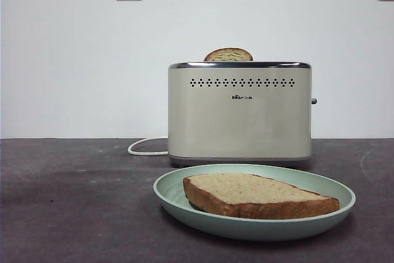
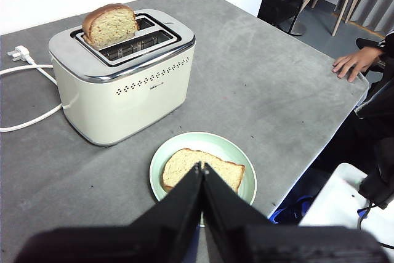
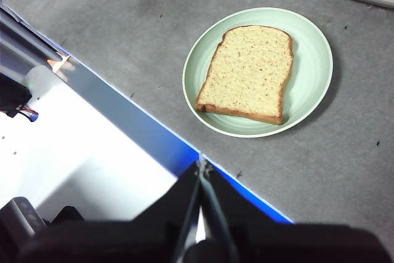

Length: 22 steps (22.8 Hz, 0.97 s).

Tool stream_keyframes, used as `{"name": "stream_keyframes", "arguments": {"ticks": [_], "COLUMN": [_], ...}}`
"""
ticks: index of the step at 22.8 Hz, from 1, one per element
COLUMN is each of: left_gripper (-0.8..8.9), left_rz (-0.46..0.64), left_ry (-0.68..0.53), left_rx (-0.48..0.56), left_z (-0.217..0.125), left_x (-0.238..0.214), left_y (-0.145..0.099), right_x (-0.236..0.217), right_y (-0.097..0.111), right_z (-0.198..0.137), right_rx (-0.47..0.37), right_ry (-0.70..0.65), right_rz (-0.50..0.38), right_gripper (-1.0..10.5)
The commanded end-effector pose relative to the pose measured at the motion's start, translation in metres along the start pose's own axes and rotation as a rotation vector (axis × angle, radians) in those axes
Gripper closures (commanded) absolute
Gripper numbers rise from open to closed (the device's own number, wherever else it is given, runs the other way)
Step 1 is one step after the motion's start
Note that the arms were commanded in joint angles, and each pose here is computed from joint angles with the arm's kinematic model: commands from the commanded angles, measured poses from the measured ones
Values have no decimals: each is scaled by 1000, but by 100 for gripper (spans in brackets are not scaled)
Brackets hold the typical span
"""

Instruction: Take the bread from the toaster,put the bread on the plate,put the plate on the table

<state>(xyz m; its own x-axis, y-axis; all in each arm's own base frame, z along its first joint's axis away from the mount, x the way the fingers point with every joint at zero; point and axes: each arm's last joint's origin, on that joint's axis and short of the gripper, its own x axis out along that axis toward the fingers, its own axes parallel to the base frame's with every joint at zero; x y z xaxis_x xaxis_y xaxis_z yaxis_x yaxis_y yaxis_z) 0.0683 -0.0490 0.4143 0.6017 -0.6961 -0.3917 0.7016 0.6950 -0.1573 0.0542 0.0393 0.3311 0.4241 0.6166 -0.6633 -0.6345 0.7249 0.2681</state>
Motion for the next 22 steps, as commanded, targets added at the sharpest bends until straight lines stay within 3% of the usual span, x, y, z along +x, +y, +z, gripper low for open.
{"name": "stream_keyframes", "arguments": {"ticks": [1,16,22], "left_gripper": [822,817,817], "left_rz": [-2,2,135], "left_ry": [-5,-24,-55], "left_rx": [13,23,44], "left_z": [0,3,6], "left_x": [0,1,1], "left_y": [0,0,4], "right_x": [2,2,2], "right_y": [-1,-1,-1], "right_z": [-1,-1,-1], "right_rx": [6,6,6], "right_ry": [3,3,3], "right_rz": [-2,-1,-1], "right_gripper": [943,943,943]}}
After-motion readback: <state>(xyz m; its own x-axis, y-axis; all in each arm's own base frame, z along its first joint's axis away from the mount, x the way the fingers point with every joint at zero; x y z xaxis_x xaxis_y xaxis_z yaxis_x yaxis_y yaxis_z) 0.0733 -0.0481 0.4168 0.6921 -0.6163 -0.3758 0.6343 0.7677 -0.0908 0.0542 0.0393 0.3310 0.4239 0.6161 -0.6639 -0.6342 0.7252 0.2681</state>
